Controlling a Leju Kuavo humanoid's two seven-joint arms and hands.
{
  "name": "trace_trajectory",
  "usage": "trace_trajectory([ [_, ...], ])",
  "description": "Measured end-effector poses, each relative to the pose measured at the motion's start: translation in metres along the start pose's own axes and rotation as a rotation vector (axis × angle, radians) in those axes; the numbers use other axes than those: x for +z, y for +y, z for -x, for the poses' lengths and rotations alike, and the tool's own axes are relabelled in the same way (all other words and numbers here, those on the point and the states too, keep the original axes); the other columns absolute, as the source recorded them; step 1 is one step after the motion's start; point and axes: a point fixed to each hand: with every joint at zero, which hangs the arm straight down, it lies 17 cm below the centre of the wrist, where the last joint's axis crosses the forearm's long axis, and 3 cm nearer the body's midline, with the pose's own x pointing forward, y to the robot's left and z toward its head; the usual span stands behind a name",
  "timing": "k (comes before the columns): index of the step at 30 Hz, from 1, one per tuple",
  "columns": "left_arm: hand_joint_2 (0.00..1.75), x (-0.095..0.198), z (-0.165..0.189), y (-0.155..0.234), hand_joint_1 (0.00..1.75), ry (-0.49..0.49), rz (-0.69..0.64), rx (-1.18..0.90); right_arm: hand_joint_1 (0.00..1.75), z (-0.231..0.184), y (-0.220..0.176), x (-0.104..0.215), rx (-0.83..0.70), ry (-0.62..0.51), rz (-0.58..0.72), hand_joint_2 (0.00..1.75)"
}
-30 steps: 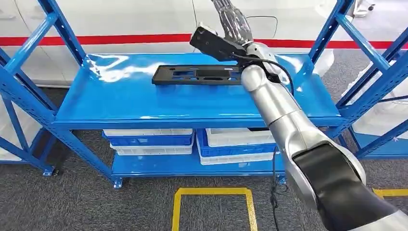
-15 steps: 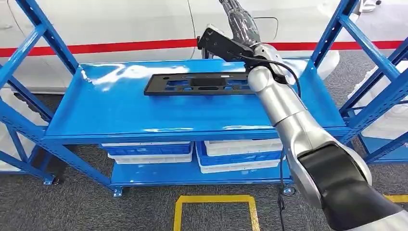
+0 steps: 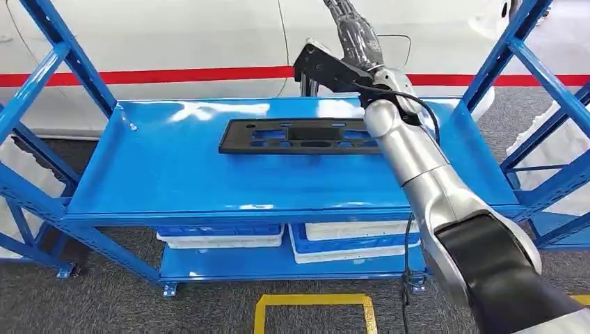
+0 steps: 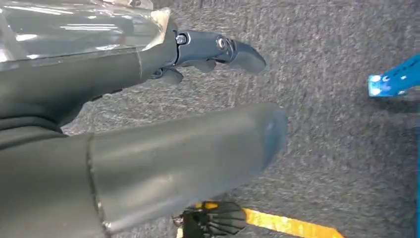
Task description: Take the parts from the cabinet and place them on the table.
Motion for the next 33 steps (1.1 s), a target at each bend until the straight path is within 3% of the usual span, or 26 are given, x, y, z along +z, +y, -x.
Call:
trace_trajectory([
  [11,0.00,0.000,0.000,-0.001,0.00,0.001,0.000,0.001,0.00,0.008,0.004,0.006,0.004,0.015,-0.018,1.75],
  [33,0.00,-0.001,0.000,0.005,0.00,0.000,-0.008,-0.009,0.00,-0.014,0.007,-0.007,-0.015,-0.029,-0.013,1.75],
])
